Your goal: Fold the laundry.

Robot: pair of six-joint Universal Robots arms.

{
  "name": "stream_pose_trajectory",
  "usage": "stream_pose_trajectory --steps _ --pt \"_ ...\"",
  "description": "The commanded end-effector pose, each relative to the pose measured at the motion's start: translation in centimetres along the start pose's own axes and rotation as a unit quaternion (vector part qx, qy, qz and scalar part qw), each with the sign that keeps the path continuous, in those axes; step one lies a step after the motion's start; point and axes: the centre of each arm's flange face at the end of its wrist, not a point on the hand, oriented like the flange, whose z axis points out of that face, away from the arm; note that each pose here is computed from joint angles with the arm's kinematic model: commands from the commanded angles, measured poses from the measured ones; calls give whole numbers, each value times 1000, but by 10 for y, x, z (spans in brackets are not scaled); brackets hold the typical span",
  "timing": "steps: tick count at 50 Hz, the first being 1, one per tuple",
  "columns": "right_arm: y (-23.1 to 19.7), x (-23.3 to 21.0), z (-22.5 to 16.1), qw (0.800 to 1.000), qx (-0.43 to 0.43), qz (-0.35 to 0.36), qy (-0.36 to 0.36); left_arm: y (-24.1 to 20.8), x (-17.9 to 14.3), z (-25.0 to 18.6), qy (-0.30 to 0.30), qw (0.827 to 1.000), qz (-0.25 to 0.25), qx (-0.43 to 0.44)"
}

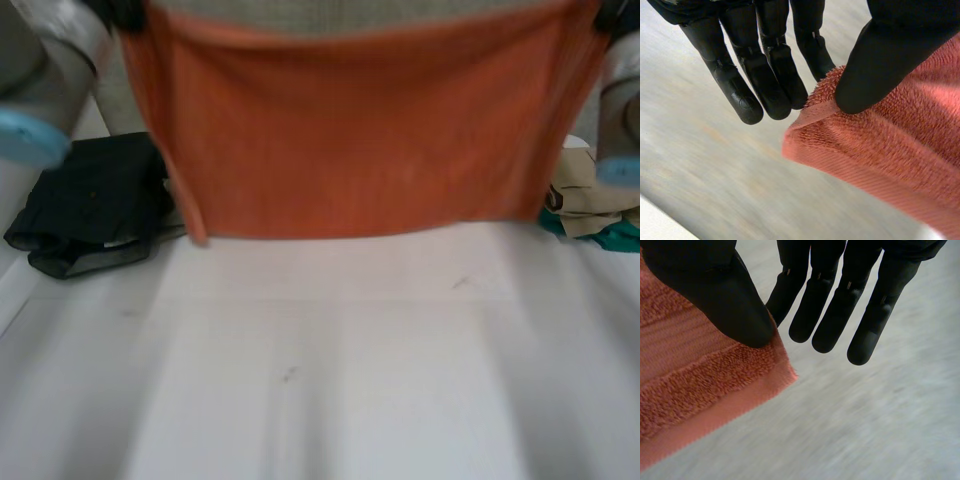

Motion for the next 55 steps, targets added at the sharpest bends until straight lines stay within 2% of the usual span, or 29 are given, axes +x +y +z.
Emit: stream_pose_trajectory --steps 1,8,15,19,24,27,31,34,38,39,42,43,45,46,48,50,52,53,55 --pt "-54 35 15 996 58 63 36 -76 -43 1 -64 984 -92 138" --pt "-36 26 -1 998 6 58 -2 -32 -26 -2 -44 993 -92 65" --pt "-1 2 -34 992 -78 58 -76 20 3 -20 1 995 -96 -22" --pt "23 -13 -63 980 -139 60 -131 54 26 -40 45 991 -97 -74" --pt "57 -26 -110 950 -232 65 -198 96 54 -78 110 979 -96 -140" --pt "65 -28 -130 934 -270 63 -226 106 62 -96 135 973 -89 -166" --pt "68 -12 -161 901 -339 39 -269 116 68 -134 177 958 -59 -217" --pt "64 0 -174 884 -366 24 -289 115 68 -156 201 947 -43 -248" --pt "51 22 -196 854 -397 -9 -337 107 58 -190 237 924 -13 -299" --pt "45 32 -205 838 -409 -28 -360 103 55 -206 257 910 -2 -325" --pt "36 47 -221 810 -425 -59 -399 96 51 -230 292 885 14 -362" --pt "30 55 -232 789 -434 -76 -428 91 49 -246 318 865 22 -388" --pt "24 61 -244 766 -441 -91 -458 87 47 -261 347 843 31 -411" --pt "19 66 -253 751 -439 -102 -483 83 45 -273 369 826 32 -425" --pt "15 69 -255 747 -425 -113 -498 79 43 -282 387 812 32 -437" --pt "12 67 -256 753 -405 -117 -505 72 43 -288 408 802 31 -435" --pt "14 65 -254 759 -405 -109 -498 69 43 -286 409 809 34 -422" --pt "16 63 -253 765 -406 -102 -490 68 42 -278 397 823 38 -404" --pt "20 59 -251 770 -403 -96 -484 68 40 -270 384 836 41 -391"
